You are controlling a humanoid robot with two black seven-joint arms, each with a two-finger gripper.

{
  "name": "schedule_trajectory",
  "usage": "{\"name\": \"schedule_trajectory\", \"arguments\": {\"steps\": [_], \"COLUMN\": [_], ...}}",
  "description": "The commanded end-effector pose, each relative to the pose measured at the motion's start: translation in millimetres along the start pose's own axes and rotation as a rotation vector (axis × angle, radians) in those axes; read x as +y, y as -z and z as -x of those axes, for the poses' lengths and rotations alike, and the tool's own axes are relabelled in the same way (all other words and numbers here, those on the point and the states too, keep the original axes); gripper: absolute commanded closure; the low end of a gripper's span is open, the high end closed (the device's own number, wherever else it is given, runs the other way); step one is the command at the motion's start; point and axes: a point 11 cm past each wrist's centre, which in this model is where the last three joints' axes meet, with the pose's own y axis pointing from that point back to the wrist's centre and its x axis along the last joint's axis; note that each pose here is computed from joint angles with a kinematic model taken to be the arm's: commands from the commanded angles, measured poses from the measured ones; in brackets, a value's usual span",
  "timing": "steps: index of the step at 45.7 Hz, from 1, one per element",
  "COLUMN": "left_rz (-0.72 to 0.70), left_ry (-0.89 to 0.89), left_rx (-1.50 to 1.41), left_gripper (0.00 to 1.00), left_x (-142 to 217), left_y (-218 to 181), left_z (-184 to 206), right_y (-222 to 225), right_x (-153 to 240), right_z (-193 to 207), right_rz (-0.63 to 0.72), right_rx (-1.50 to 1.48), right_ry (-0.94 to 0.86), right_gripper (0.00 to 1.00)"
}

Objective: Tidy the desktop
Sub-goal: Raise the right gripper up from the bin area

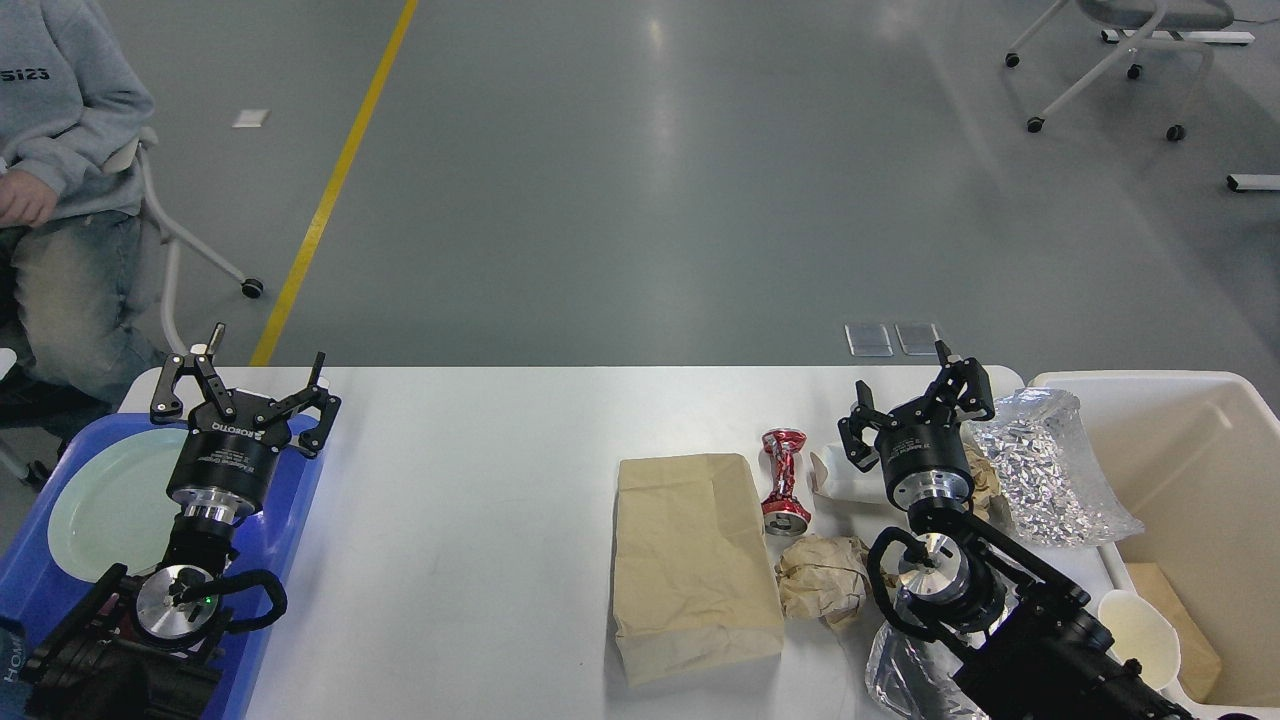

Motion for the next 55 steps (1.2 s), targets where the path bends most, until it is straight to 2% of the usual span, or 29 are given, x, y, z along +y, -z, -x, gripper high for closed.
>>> {"name": "schedule_trajectory", "arguments": {"steps": [1, 17, 55], "left_rz": [0.003, 0.042, 0.032], "left_ry": [0.000, -0.020, -0.018], "left_rx": [0.014, 0.049, 0.048], "left_gripper": [0.04, 0.04, 0.04], "left_x": [0.2, -0.4, 0.2], "left_y": [5.1, -1.0, 0.4], "left_z": [0.8, -1.4, -1.5], "right_y": [0.0, 0.0, 0.1], "right_x": [0.0, 0.0, 0.3], "right_z": [0.0, 0.0, -0.7], "right_rz": [0.000, 0.000, -0.002], "right_rx": [0.000, 0.000, -0.001], "right_ry": [0.000, 0.000, -0.002], "right_gripper": [0.00, 0.00, 0.00]}}
